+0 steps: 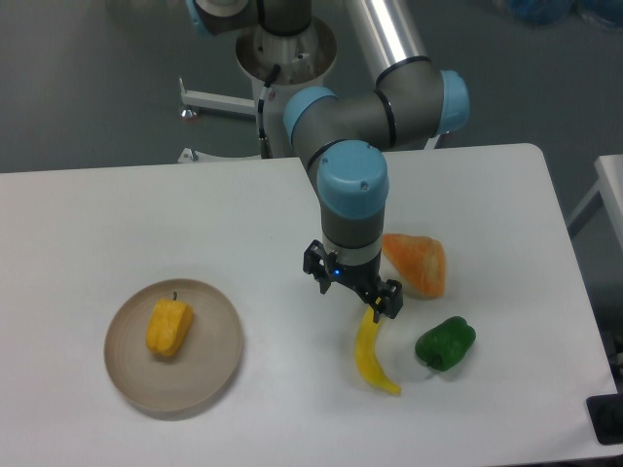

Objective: Place the yellow pepper on the plate

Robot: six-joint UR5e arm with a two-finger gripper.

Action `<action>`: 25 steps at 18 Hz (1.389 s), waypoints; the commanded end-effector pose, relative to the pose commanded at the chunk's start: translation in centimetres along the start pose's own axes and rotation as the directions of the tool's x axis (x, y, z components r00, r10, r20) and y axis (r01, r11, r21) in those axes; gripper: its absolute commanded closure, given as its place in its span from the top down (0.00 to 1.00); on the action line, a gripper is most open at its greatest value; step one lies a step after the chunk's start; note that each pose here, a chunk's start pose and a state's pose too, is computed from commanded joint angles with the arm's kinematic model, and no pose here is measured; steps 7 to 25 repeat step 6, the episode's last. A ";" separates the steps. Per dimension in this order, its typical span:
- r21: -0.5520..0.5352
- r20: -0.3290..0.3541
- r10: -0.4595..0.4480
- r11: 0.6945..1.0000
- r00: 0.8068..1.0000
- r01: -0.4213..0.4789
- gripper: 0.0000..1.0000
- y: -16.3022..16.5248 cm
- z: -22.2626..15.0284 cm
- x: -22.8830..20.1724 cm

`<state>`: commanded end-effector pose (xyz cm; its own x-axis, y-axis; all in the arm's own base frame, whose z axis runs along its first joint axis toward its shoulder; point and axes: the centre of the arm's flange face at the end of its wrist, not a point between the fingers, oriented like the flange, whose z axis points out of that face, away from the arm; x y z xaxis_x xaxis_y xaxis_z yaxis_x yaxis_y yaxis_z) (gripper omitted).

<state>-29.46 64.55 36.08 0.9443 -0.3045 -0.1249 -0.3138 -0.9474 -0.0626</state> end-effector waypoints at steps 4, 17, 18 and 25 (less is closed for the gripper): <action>0.003 0.005 -0.003 1.000 1.000 0.003 1.00 0.2 -0.4 -0.2; 0.003 0.005 -0.002 1.000 1.000 0.002 1.00 0.2 -0.4 -0.2; 0.003 0.005 -0.002 1.000 1.000 0.002 1.00 0.2 -0.4 -0.2; 0.003 0.005 -0.002 1.000 1.000 0.002 1.00 0.2 -0.4 -0.2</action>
